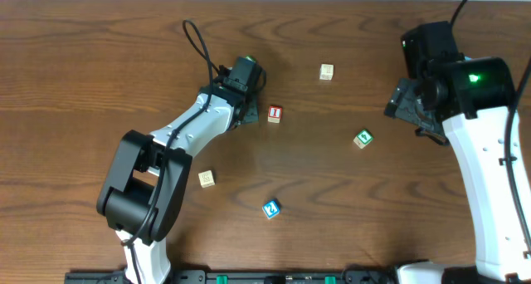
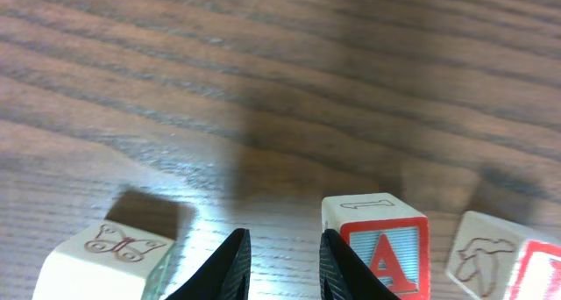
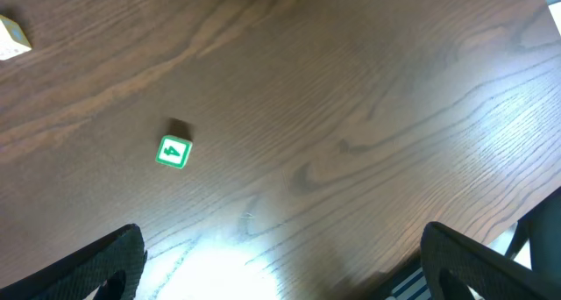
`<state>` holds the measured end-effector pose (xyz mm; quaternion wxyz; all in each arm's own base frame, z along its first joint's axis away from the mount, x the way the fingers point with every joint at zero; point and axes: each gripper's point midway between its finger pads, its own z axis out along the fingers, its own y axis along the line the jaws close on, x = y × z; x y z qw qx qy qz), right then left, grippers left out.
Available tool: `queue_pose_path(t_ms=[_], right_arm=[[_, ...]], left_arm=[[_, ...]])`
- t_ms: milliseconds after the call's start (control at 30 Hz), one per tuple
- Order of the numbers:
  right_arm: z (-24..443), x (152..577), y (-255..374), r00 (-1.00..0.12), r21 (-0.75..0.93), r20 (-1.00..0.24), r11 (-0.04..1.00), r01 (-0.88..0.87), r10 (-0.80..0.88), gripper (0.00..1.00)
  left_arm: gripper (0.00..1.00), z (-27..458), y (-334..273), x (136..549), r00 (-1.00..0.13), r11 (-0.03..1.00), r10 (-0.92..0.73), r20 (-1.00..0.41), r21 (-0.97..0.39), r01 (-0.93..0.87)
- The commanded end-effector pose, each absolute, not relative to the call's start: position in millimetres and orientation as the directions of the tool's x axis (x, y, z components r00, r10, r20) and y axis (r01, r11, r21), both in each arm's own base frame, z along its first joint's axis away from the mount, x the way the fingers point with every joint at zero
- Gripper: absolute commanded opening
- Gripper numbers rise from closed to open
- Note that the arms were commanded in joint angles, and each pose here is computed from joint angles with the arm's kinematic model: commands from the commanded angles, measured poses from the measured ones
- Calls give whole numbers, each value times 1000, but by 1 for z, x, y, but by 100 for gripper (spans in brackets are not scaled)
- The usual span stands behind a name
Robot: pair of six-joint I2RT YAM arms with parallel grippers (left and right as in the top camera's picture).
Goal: Spell out Ai2
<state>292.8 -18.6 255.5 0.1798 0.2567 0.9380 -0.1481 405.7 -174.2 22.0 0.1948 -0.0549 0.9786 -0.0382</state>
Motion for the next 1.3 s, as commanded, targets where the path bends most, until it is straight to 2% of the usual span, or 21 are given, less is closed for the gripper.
queue_pose_path(t_ms=[0, 733, 900, 1267], right_arm=[[260, 291, -25, -798, -198, -430, 819, 539, 422, 99], [260, 291, -25, -798, -198, -430, 819, 539, 422, 99], [260, 291, -25, -798, -198, -431, 819, 539, 422, 99], [260, 291, -25, -798, -198, -431, 819, 539, 422, 99]], left_arm=[[27, 24, -181, 403, -917, 991, -113, -383, -108, -78], [28, 29, -183, 413, -894, 991, -121, -431, -109, -82], [34, 28, -188, 411, -902, 989, -120, -415, -134, -69], [38, 28, -188, 410, -904, 989, -118, -410, -134, -68]])
